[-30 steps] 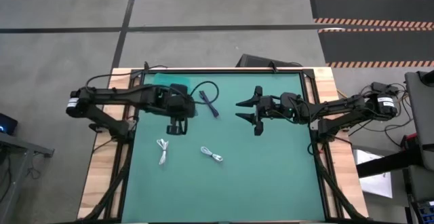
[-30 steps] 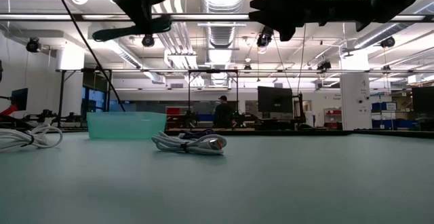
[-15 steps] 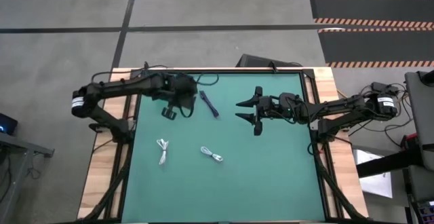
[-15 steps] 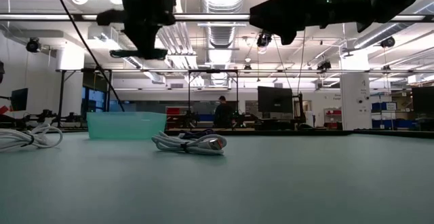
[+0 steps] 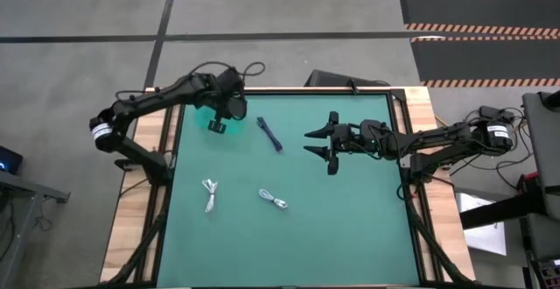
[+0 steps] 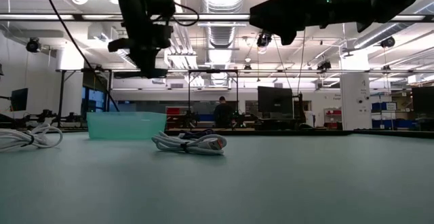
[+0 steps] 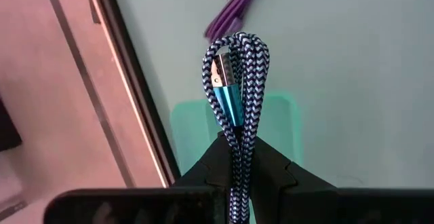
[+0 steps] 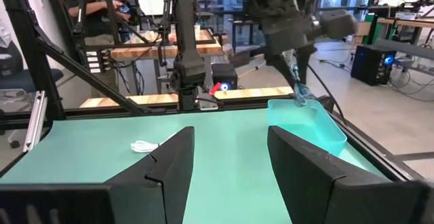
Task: Pick and place USB-C Cables
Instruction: Put the blue charger cable into the blue bin
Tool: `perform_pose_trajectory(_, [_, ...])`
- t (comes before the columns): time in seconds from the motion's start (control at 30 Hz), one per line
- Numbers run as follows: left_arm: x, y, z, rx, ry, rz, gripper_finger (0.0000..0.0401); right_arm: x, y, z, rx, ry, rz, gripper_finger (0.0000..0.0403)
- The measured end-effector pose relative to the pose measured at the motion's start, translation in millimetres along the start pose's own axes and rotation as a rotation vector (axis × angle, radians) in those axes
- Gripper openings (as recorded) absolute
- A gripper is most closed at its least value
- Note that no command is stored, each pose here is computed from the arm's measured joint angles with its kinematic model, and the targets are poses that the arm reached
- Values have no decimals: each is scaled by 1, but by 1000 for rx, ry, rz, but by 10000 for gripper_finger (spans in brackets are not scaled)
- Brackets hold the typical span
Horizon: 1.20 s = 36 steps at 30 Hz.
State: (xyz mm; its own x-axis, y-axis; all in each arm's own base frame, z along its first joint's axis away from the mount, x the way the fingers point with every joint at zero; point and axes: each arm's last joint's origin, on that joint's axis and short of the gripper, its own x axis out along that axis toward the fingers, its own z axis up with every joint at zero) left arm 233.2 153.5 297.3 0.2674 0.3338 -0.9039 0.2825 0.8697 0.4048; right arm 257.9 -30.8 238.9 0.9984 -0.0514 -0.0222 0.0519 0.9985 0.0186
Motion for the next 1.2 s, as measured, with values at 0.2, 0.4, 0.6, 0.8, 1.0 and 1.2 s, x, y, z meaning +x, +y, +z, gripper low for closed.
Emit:
perform_pose_trajectory(0.2, [16,9,-22,-68,-10,-2,12,0,0,0,-1,0,0,180])
perform_pose_trajectory(0.4, [37,11,-38,-95,-17,21,12,0,0,0,-1,1,0,180])
perform_pose_trajectory(0.6, [50,11,-51,-100,-6,42,12,0,0,0,-1,1,-1,180])
perform_pose_trajectory(0.8, [58,10,-59,-113,-6,43,12,0,-1,0,-2,0,-9,180])
perform_pose_trajectory(1.0, [67,5,-61,-115,-15,60,12,0,-2,0,-9,4,-30,180])
perform_pose_trajectory(1.2, [71,4,-64,-124,-13,63,12,0,-2,-1,-14,6,-31,180])
